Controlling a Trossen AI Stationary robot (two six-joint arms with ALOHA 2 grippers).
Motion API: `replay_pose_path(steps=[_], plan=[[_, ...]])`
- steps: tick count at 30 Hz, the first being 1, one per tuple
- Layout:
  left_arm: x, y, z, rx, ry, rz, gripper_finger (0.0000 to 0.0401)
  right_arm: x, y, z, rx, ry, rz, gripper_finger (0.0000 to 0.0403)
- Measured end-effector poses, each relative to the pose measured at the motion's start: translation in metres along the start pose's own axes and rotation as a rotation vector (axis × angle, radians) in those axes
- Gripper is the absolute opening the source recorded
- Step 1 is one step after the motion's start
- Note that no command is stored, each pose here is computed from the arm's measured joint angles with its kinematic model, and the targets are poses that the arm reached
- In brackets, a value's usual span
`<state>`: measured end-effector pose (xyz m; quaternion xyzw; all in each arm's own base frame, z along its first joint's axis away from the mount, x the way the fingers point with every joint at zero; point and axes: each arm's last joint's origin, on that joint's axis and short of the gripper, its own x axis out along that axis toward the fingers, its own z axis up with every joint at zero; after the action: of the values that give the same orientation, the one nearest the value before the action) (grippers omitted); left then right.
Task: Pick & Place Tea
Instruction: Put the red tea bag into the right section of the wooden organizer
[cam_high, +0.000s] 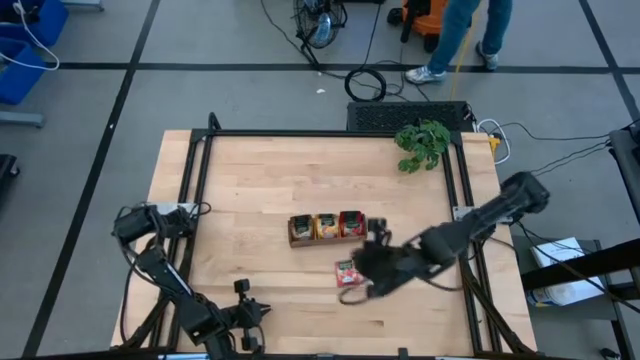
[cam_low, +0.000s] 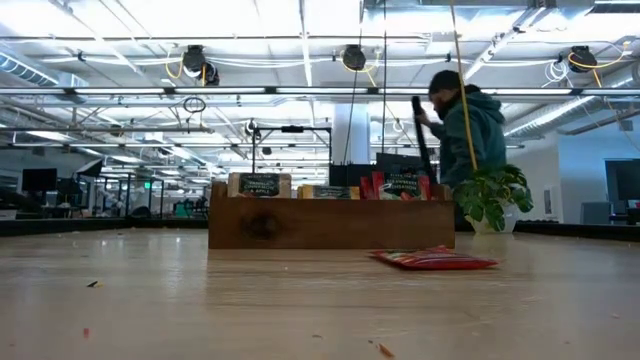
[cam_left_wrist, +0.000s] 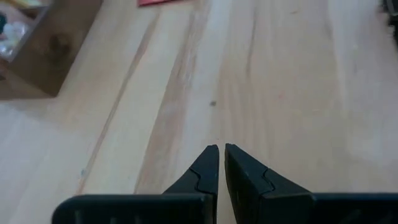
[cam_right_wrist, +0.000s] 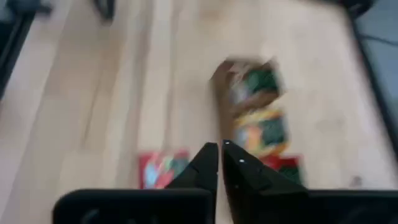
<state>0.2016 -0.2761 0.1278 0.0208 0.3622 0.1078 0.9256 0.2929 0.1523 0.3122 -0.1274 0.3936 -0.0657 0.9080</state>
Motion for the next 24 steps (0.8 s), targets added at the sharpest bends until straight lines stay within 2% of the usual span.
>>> replay_pose_path(steps=[2, 6, 12, 15, 17, 20, 24], plan=[[0.005, -0.001, 0.011, 0.015, 0.022, -0.023, 0.0035, 0.000, 0.013, -0.022, -0.015, 0.033, 0.048, 0.0010], [0.027, 0.006, 0.035, 0.083, 0.036, -0.078, 0.0035, 0.021, 0.037, -0.070, -0.042, 0.097, 0.067, 0.0004], [0.052, 0.022, 0.068, 0.185, 0.000, -0.091, 0.0035, 0.054, 0.061, -0.111, 0.043, -0.169, 0.182, 0.0002], [0.058, 0.030, 0.084, 0.192, -0.002, -0.106, 0.0035, 0.061, 0.062, -0.126, 0.059, -0.301, 0.222, 0.0001], [0.060, 0.034, 0.088, 0.204, 0.005, -0.106, 0.0035, 0.067, 0.059, -0.139, 0.070, -0.331, 0.222, 0.0001], [0.061, 0.037, 0.094, 0.203, -0.010, -0.102, 0.0035, 0.079, 0.052, -0.151, 0.099, -0.331, 0.205, 0.0001], [0.064, 0.041, 0.097, 0.195, -0.019, -0.068, 0.0035, 0.102, 0.049, -0.161, 0.090, -0.254, 0.151, 0.0001]])
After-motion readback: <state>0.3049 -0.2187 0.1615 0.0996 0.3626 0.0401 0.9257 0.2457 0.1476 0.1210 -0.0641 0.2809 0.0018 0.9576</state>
